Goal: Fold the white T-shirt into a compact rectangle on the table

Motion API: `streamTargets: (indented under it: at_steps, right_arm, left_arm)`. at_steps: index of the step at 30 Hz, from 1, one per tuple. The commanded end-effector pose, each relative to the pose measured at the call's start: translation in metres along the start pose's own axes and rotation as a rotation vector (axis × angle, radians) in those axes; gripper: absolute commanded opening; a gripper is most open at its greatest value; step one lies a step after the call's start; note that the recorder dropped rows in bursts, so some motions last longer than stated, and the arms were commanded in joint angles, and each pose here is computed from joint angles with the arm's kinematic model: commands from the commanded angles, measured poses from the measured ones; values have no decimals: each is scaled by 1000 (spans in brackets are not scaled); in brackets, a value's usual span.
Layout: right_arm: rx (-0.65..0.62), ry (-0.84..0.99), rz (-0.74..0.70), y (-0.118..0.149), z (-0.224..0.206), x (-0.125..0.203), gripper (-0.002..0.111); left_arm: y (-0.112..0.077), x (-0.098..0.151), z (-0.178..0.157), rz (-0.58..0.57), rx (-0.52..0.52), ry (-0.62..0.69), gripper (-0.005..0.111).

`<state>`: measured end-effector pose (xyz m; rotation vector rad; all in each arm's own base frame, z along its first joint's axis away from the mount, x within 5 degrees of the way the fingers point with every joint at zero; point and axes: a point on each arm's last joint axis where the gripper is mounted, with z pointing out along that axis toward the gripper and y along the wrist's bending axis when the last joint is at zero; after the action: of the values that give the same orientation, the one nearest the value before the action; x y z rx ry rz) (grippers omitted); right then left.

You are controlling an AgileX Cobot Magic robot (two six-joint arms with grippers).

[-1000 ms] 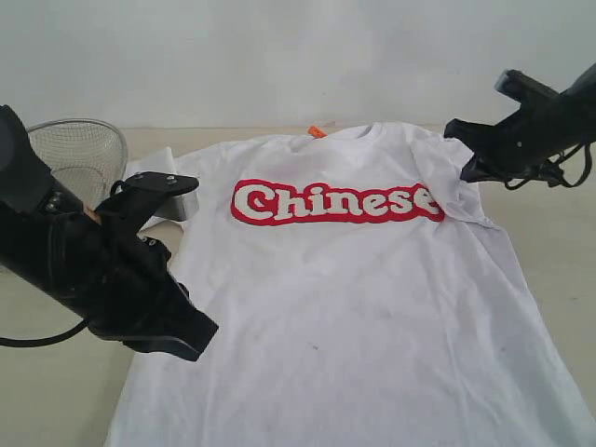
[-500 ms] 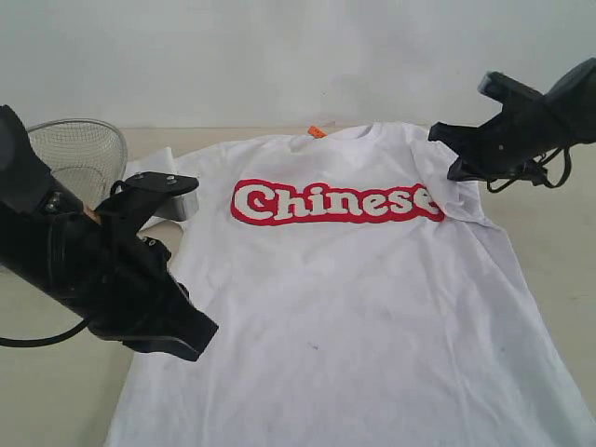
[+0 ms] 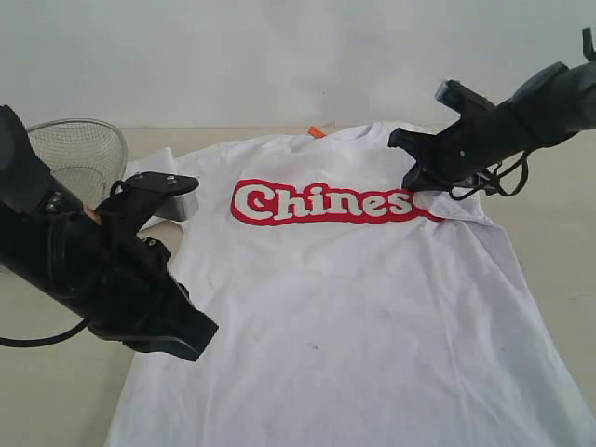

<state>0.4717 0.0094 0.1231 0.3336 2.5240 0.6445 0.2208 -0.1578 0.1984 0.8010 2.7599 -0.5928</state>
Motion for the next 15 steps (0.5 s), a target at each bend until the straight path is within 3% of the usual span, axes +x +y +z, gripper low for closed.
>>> streamTargets:
  at_steps: [1,9,15]
  right_arm:
    - [-35,3,-20,0,-5,-3,0]
    - [-149,-94,45,-11,-34,-24,0]
    - [-36,-167,20,-38,-44,-35,0]
  left_arm:
    - [-1,-2,-1,2,1,-9,5]
    - [-1,-2,-1,2,-1,-13,5]
    - [-1,-2,-1,2,-3,-16,5]
